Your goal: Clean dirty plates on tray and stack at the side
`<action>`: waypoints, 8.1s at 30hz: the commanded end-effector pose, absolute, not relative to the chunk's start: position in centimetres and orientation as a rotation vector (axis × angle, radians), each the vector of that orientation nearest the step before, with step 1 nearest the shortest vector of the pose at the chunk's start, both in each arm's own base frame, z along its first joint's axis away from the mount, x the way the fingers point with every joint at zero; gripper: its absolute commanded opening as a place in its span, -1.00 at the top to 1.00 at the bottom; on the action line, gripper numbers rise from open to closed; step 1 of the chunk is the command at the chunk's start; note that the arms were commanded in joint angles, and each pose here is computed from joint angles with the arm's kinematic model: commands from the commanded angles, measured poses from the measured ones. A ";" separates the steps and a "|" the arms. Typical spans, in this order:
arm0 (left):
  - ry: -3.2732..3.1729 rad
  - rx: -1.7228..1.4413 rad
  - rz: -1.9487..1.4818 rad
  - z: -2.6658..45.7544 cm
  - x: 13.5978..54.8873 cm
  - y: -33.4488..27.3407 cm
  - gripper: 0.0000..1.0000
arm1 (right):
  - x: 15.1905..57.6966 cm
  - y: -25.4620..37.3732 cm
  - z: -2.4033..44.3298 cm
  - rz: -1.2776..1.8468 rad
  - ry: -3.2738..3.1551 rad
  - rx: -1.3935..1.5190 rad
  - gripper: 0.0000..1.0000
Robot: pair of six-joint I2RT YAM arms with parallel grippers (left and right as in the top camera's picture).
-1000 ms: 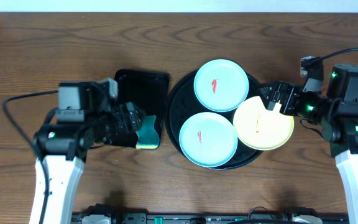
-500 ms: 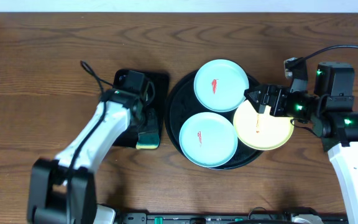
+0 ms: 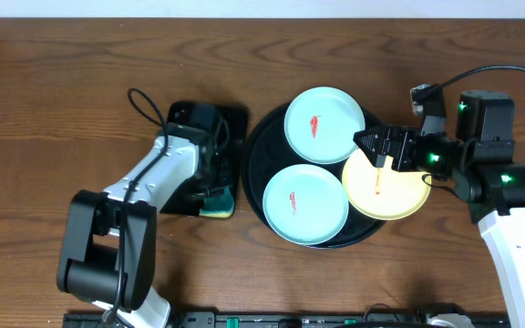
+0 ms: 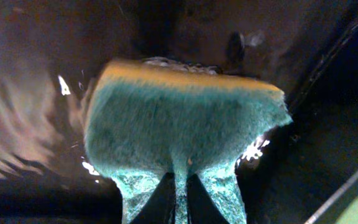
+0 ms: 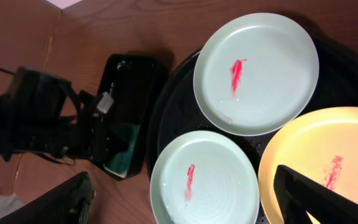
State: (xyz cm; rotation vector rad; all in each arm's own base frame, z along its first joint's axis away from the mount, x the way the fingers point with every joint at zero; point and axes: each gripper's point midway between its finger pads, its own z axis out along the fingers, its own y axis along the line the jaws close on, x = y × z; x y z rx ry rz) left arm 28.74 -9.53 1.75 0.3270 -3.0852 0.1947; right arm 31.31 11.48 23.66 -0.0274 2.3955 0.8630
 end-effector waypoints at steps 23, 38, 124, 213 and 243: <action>-3.090 0.349 0.220 0.7 27.3 -8.6 -0.09 | 31.8 10.8 23.8 0.783 2.392 -0.028 -0.86; -3.237 0.265 0.290 6.1 31.9 -9.3 0.85 | 28.8 11.7 15.8 0.523 2.761 -0.119 -0.54; -3.108 0.130 0.565 7.9 28.3 -24.1 0.85 | 28.8 11.4 -0.4 0.187 2.936 0.458 0.98; -3.379 -0.091 -0.256 10.2 33.8 -19.2 0.85 | 27.4 11.0 -0.7 0.148 3.003 0.375 0.98; -3.133 0.243 0.313 9.1 32.9 -8.1 -0.08 | 32.3 11.2 13.0 -0.220 2.643 -0.173 0.98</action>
